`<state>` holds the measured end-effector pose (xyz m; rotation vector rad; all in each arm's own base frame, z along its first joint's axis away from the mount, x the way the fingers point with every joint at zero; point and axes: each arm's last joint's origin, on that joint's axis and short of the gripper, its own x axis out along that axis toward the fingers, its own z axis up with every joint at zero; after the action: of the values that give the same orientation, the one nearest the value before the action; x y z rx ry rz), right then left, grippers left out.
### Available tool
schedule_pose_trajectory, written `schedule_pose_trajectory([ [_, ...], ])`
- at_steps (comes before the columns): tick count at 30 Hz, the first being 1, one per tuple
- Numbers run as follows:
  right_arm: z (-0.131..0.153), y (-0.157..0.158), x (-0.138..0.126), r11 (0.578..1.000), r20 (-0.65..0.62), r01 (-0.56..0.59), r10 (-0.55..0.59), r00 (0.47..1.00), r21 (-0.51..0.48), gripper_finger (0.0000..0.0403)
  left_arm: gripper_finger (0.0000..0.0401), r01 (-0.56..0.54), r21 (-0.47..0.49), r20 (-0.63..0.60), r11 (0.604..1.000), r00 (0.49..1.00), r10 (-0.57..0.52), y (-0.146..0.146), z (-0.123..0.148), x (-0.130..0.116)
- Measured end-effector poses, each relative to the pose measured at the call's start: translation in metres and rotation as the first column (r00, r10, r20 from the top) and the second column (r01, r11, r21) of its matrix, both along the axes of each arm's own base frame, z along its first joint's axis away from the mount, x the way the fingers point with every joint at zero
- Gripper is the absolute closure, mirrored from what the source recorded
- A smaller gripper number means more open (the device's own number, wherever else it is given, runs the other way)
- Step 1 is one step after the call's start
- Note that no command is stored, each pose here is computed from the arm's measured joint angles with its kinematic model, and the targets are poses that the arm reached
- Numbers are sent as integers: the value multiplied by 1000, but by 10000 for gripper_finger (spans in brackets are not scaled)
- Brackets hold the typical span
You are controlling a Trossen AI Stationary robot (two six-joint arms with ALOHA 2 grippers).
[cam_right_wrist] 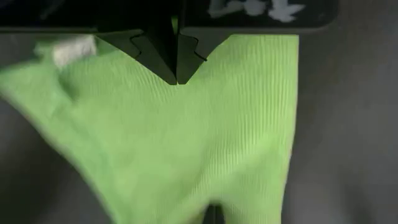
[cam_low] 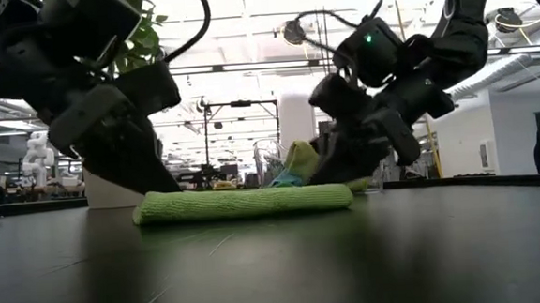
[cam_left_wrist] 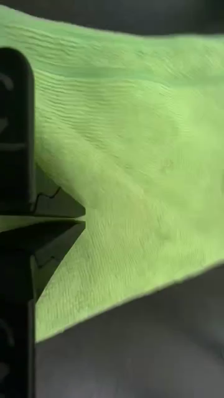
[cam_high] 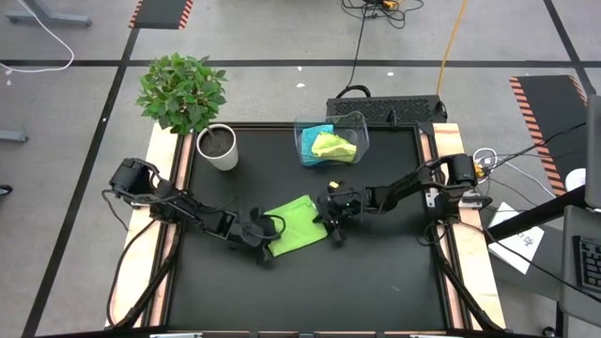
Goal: Fold microfiber towels
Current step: Fold the green microfiber cloth
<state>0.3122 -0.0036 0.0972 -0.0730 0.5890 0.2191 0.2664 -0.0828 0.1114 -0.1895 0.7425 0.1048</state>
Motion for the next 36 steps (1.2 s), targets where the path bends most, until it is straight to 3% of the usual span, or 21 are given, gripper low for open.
schedule_pose_trajectory([
  [7, -4, 1, -3, 996, -74, 41, -36, 997, 76, 403, 395, -90, 4, -66, 996, 994, 90, 9, -5, -2],
  [15, -3, 31, -4, 990, -81, -19, 31, 996, 141, 403, 394, -100, 56, -91, 993, 990, 105, 21, -7, -1],
  [20, -1, 46, -4, 988, -47, -57, 64, 997, 141, 403, 398, -67, 59, -99, 996, 992, 72, 24, -7, 0],
  [28, -2, 41, -3, 995, -52, 6, -1, 999, 100, 403, 386, -21, 66, -78, 998, 997, 26, 15, -6, -1],
  [36, 0, 37, -2, 995, -32, 14, -11, 999, 94, 403, 384, 99, 145, -34, 984, 995, -95, 5, -2, -1],
])
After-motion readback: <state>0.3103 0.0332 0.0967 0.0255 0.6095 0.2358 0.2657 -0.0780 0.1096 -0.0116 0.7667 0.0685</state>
